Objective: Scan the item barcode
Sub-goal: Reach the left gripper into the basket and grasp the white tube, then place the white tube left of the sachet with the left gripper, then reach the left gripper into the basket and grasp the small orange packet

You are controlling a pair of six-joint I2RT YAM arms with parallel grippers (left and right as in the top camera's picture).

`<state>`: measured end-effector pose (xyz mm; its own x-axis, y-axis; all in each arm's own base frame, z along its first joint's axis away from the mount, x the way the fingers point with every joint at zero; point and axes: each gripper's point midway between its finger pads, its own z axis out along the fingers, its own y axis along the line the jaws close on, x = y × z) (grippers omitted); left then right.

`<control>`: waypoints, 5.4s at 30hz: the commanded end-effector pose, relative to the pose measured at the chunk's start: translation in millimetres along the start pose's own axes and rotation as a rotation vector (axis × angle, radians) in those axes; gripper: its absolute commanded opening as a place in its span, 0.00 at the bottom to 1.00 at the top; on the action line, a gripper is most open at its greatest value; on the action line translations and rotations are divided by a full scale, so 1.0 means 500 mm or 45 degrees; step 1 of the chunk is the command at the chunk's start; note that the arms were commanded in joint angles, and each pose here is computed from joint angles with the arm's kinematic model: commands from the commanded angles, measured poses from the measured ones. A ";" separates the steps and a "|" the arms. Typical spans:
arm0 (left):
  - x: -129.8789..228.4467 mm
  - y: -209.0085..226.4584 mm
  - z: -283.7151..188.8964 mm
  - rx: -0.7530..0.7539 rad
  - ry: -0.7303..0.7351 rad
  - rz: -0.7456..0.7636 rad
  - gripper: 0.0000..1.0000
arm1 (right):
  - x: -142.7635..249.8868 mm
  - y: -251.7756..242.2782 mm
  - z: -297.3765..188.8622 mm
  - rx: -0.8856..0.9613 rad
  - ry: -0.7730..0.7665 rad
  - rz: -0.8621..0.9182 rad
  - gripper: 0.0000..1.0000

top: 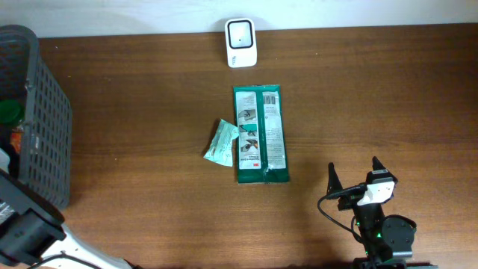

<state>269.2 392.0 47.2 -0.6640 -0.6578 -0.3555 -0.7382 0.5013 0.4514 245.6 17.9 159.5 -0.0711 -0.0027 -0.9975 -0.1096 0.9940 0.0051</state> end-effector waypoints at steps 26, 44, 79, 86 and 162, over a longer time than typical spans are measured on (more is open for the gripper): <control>-0.226 0.034 -0.603 0.370 -0.883 -0.144 0.00 | 0.005 0.002 0.001 -0.005 0.004 -0.003 0.98; 0.130 -0.315 -0.874 1.194 -0.629 0.458 0.00 | 0.005 0.002 0.001 -0.005 0.004 -0.003 0.98; 0.349 -0.644 -0.789 1.120 -0.117 0.920 0.70 | 0.005 0.002 0.001 -0.005 0.004 -0.003 0.98; 0.070 -0.383 -0.987 1.109 -0.671 0.437 0.80 | 0.005 0.002 0.001 -0.005 0.004 -0.003 0.98; -0.107 -0.187 -0.151 0.475 0.172 -0.203 0.33 | 0.005 0.002 0.001 -0.005 0.004 -0.003 0.98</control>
<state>372.8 332.4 52.7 -0.5501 -0.8103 -0.2018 -0.8345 0.5425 0.0965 245.6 17.9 159.5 -0.0711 -0.0027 -0.9975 -0.1092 0.9940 0.0050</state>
